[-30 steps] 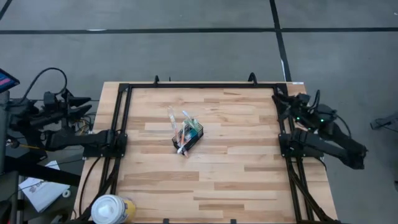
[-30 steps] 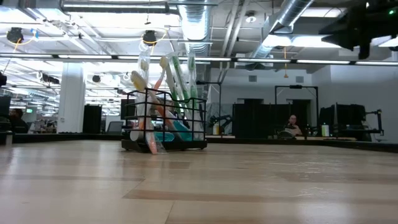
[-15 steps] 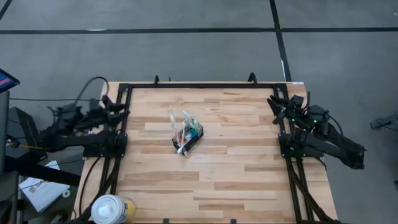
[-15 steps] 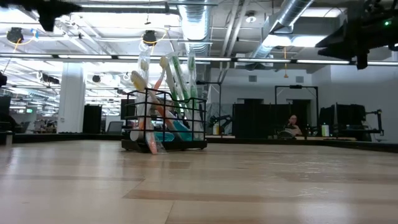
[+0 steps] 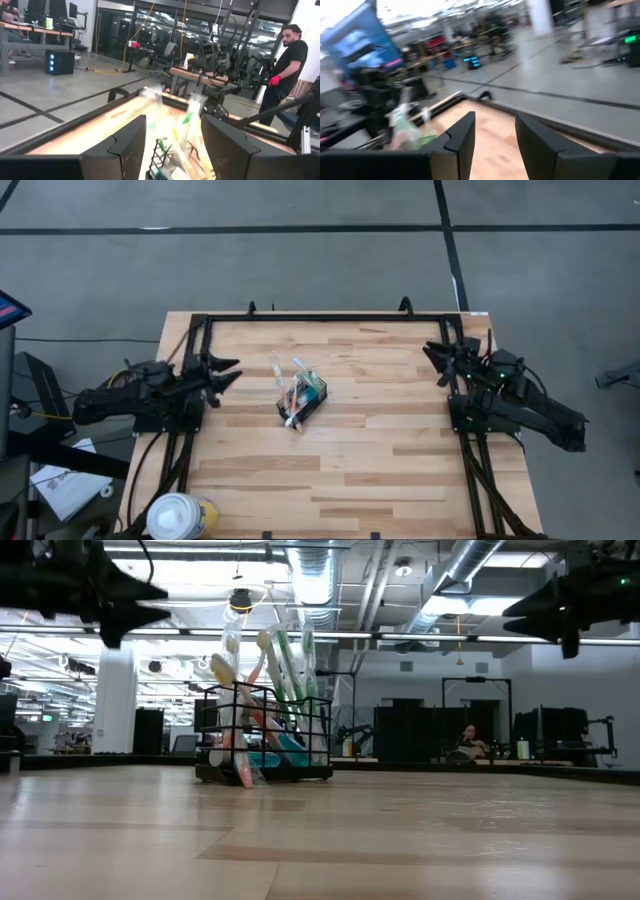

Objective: Pick & Place toothbrushing station
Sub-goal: Return to Home Position

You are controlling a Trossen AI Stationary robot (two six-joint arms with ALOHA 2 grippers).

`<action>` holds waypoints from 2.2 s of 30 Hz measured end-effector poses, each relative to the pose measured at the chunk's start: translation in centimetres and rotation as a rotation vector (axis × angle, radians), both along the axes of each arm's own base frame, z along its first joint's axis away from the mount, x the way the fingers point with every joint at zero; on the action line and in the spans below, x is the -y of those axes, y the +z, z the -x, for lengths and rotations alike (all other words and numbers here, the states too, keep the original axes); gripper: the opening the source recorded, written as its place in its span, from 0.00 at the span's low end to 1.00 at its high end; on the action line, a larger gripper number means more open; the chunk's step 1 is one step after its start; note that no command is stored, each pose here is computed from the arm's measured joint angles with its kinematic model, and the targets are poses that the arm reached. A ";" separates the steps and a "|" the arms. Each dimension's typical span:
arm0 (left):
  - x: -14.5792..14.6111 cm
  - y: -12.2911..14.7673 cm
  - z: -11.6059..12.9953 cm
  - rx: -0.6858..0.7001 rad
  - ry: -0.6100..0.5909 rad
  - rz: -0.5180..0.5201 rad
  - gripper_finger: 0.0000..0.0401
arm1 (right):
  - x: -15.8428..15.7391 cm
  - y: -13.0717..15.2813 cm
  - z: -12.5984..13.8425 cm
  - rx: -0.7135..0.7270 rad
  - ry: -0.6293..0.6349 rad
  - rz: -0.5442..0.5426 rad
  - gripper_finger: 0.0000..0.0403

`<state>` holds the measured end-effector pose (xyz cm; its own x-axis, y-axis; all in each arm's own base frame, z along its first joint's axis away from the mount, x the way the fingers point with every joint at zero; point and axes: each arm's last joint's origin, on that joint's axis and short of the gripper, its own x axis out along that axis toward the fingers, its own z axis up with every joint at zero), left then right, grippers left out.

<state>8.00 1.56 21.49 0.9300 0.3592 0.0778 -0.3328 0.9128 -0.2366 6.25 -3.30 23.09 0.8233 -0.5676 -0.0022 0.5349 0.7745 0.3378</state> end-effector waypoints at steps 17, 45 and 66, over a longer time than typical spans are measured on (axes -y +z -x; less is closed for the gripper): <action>-0.2 -4.6 -1.7 -0.076 0.014 -0.060 0.53 | 0.4 -6.6 -3.0 -0.025 0.204 0.033 0.33; -0.1 -5.4 -2.7 -0.133 -0.041 0.062 0.53 | 0.3 -6.9 -3.2 -0.055 0.222 0.005 0.33; -0.2 -5.8 -3.0 -0.181 -0.039 0.067 0.54 | 0.3 -6.9 -3.2 -0.056 0.221 0.005 0.33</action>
<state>10.98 1.74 15.66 0.9401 0.3212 -0.1145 -0.3398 0.9102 -0.2367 9.48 -3.64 16.16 0.9264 -0.3733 -0.0490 0.3695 0.8766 0.3083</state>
